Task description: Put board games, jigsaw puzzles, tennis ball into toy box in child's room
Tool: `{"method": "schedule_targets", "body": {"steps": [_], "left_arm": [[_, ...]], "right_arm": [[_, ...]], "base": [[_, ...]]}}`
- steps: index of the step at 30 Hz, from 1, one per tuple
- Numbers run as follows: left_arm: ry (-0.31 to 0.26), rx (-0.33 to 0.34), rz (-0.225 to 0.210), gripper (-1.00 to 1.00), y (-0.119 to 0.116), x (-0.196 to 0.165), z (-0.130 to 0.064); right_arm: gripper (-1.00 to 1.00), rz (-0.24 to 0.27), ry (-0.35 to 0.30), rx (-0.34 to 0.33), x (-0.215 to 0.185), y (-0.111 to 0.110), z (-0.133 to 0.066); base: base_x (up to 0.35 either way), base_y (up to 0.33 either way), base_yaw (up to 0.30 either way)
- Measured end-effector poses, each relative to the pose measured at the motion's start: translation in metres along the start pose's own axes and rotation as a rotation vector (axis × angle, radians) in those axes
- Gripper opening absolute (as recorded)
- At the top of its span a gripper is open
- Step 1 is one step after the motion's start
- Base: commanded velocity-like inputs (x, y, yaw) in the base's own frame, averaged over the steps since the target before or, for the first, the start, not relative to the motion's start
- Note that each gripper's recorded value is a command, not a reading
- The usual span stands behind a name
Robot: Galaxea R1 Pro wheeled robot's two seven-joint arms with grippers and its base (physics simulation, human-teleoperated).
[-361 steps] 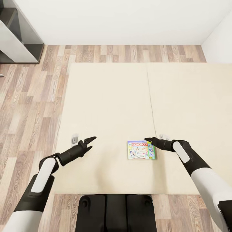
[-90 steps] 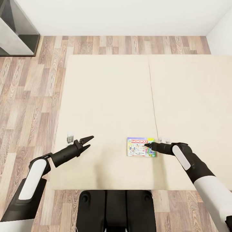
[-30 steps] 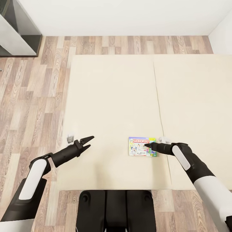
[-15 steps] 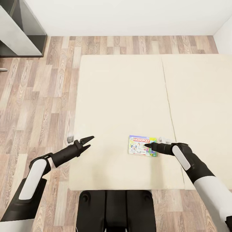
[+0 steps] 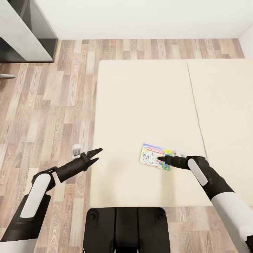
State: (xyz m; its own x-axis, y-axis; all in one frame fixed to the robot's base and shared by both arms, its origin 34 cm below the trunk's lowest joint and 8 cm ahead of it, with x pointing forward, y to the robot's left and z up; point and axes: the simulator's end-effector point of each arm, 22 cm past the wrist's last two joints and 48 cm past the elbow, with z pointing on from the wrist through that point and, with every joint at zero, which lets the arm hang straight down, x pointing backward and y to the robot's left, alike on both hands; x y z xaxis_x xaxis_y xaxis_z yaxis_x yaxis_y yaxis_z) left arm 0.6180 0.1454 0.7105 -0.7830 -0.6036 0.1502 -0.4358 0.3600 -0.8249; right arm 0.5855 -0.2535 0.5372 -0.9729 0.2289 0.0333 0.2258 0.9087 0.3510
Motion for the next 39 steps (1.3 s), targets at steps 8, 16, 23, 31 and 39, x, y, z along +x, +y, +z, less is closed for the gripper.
{"method": "schedule_targets", "body": {"steps": [8,16,23,31,39], "left_arm": [[-0.001,0.0,0.0,1.0,0.0,0.0,0.0],[-0.002,-0.001,0.0,1.0,0.0,-0.001,0.0],[-0.002,-0.001,0.0,1.0,0.0,-0.001,0.0],[-0.003,-0.001,-0.001,1.0,0.0,-0.001,-0.001],[-0.003,-0.001,-0.001,1.0,0.0,-0.001,-0.001]], "right_arm": [[1.0,0.001,0.001,-0.001,0.0,0.0,0.0],[1.0,0.002,0.0,0.0,0.0,-0.001,0.0],[1.0,0.003,-0.003,0.002,-0.002,-0.002,-0.001],[1.0,0.001,-0.016,0.009,-0.01,-0.006,-0.005],[1.0,-0.005,-0.04,0.009,-0.027,-0.003,-0.008]], "base": [[0.0,0.099,0.0],[0.0,0.027,0.0],[0.0,0.008,0.0],[0.0,0.003,0.0],[0.0,0.0,0.0]]}}
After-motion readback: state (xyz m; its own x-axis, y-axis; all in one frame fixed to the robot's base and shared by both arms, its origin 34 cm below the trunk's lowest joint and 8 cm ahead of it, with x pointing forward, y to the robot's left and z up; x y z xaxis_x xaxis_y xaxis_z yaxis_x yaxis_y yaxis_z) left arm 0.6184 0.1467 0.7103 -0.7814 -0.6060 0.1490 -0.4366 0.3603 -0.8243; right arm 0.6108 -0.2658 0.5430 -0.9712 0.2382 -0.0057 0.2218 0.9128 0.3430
